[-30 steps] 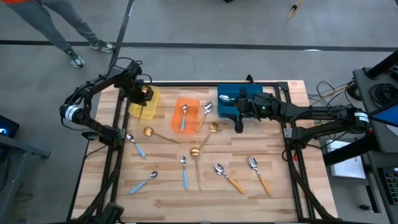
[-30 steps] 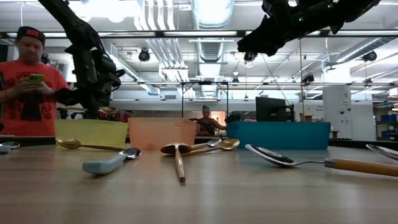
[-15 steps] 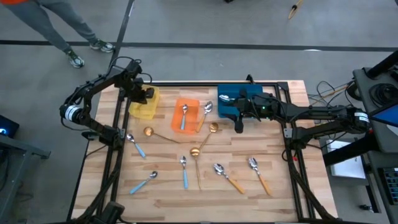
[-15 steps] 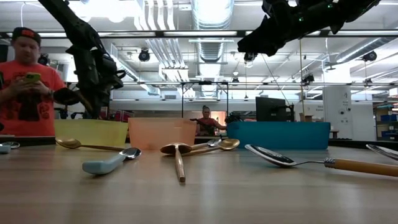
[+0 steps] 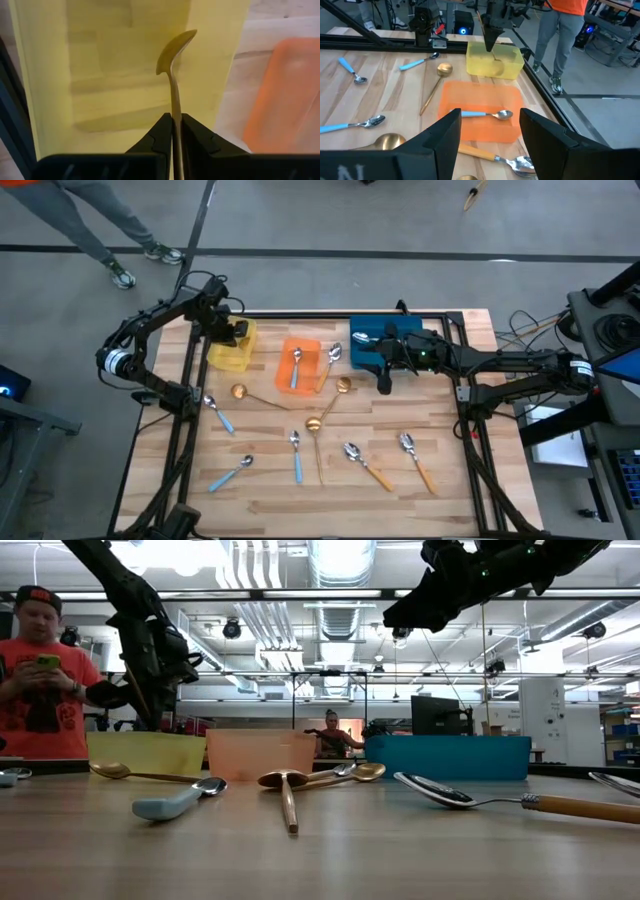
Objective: Sort silverware by color (type)
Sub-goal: Put the gold spoon into the yellow bin, then put the yellow spoon into the blue bin
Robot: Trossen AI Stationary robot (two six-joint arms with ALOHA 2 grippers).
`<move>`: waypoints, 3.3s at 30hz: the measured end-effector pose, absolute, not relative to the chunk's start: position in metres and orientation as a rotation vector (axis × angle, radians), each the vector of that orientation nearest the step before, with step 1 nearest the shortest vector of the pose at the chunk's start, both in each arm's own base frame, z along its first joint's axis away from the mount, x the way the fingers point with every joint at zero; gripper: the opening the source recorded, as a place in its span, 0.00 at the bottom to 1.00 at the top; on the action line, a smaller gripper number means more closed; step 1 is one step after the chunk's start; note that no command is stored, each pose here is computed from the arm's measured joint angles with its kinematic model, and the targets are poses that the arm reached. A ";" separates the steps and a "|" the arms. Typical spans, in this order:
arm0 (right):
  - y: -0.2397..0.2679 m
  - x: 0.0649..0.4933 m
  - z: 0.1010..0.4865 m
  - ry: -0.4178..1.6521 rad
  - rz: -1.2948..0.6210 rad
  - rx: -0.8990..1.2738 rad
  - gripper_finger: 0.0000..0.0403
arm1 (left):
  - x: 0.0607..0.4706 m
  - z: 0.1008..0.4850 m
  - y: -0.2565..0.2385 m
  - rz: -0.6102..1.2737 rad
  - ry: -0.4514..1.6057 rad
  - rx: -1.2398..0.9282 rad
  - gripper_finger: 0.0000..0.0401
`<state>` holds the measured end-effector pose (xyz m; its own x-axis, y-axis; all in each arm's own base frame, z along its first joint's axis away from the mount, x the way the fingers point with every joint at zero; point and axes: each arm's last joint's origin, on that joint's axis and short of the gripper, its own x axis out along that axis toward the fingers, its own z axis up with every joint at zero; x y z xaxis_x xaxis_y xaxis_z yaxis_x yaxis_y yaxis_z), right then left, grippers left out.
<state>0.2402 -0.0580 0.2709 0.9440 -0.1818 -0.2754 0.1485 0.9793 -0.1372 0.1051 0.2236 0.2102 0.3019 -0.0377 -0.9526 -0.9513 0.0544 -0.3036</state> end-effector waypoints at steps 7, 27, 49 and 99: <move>-0.058 0.240 0.271 0.291 -0.169 -0.115 0.48 | 0.108 0.210 0.220 0.939 1.058 -1.318 0.04; -0.058 0.240 0.271 0.295 -0.168 -0.115 0.48 | 0.112 0.209 0.215 0.965 1.127 -1.275 0.04; -0.058 0.240 0.271 0.295 -0.168 -0.115 0.48 | 0.112 0.209 0.214 0.945 1.146 -1.266 0.25; -0.036 0.247 0.267 0.297 -0.143 0.299 0.48 | 0.240 0.314 -0.023 0.360 0.691 -0.045 0.42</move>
<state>0.2465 -0.0363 0.2671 0.9466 -0.0945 -0.3082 0.1819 0.9459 0.2688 0.2397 -0.0227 0.3143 0.7117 0.3096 -0.6306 -0.3392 0.9375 0.0775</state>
